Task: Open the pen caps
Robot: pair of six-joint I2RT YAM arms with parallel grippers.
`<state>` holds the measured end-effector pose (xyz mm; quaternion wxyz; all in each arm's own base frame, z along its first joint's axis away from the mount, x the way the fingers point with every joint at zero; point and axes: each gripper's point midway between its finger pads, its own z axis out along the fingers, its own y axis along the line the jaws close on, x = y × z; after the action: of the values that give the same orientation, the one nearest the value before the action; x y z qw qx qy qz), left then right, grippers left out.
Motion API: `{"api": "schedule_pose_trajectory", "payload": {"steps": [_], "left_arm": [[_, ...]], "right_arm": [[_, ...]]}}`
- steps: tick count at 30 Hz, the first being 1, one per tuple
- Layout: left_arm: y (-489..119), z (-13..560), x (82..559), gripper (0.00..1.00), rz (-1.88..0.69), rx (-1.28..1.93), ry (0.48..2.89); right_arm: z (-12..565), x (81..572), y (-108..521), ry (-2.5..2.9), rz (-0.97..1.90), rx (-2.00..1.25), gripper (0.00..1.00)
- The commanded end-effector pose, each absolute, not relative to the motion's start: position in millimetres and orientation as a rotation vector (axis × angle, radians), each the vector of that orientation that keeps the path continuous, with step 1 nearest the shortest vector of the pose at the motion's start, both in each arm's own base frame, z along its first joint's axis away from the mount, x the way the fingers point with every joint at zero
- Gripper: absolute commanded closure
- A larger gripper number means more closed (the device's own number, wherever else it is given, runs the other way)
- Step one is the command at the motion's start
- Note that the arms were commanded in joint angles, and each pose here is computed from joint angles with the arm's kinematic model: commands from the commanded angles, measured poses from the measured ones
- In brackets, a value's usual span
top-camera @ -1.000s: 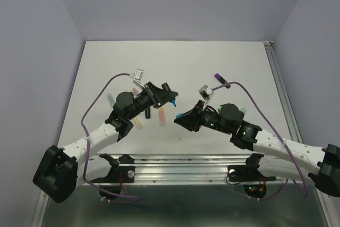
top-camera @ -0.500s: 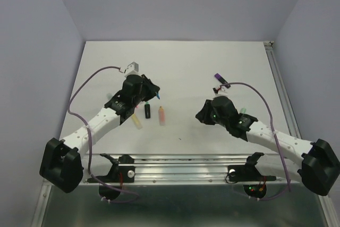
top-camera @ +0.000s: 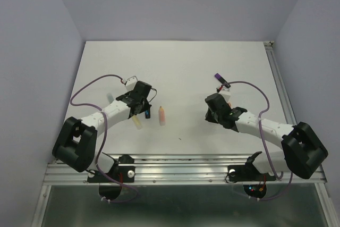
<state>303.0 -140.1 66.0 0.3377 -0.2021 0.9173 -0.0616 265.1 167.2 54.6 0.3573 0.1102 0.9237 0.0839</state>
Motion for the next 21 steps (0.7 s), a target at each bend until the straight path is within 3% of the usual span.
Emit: {"api": "schedule_pose_trajectory", "payload": {"steps": [1,5,10,17,18,21], "left_arm": [[-127.3,67.7,309.9,1.0,-0.045,-0.554,2.374],[-122.8,61.7,309.2,0.96,0.003,-0.564,2.386],[-118.7,64.0,307.5,0.74,0.015,-0.566,2.372],[-118.0,64.5,306.1,0.57,0.02,-0.542,2.379],[-118.3,66.6,305.8,0.49,0.012,-0.538,2.376],[-118.7,74.7,306.8,0.4,-0.01,-0.536,2.359]], "right_arm": [[76.8,287.6,176.0,2.315,0.222,0.301,0.84],[67.2,287.0,176.0,2.35,0.194,0.298,0.75],[65.3,283.3,176.2,2.371,0.195,0.295,0.61],[83.4,283.8,181.2,2.352,0.246,0.288,0.38],[88.5,284.7,181.1,2.347,0.245,0.285,0.32],[108.2,291.2,181.7,2.298,0.257,0.268,0.17]]}}
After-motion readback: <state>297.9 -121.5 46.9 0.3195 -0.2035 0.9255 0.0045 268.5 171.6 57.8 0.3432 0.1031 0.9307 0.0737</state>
